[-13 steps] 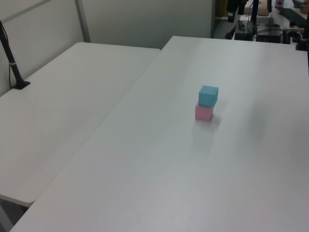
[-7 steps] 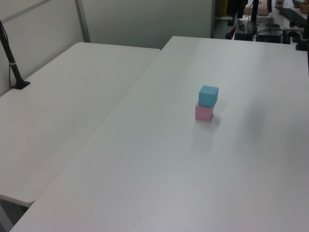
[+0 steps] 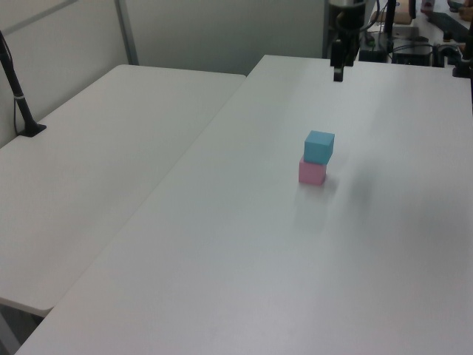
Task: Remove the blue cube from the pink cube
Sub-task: 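Move the gripper down over the light-blue cube on the pink cube, then lower the open gripper around the light-blue cube and close it, then lift the light-blue cube off the pink cube and carry it aside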
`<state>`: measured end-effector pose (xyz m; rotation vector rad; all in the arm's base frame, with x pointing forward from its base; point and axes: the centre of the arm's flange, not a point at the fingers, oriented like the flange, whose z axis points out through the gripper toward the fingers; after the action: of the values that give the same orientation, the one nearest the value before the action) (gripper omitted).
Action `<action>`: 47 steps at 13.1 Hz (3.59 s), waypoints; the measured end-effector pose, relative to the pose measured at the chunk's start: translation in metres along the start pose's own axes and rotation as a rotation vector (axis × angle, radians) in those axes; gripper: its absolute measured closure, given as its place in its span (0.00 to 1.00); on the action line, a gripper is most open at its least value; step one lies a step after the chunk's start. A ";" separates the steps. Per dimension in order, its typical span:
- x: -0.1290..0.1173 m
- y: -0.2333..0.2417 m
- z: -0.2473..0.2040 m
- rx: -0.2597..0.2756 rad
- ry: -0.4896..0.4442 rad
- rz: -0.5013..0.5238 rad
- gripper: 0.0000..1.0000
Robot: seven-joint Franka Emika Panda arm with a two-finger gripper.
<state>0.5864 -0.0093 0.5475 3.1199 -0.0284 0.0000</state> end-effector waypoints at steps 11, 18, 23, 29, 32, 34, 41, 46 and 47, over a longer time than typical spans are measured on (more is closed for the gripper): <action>0.031 -0.076 0.114 0.058 0.001 -0.043 0.00; 0.032 -0.078 0.120 0.033 -0.004 -0.061 0.00; 0.034 -0.076 0.132 0.003 -0.020 -0.073 0.00; 0.035 -0.077 0.137 -0.023 -0.024 -0.067 0.43; 0.035 -0.079 0.135 -0.023 -0.021 -0.067 0.47; 0.036 -0.079 0.131 -0.022 -0.012 -0.065 0.48; 0.035 0.008 0.089 -0.030 0.041 -0.027 0.48; 0.019 0.108 0.104 -0.054 -0.021 -0.096 0.48; 0.009 0.127 0.116 -0.057 -0.052 -0.122 0.48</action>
<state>0.5934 -0.1388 0.4344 3.0588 0.1585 -0.0819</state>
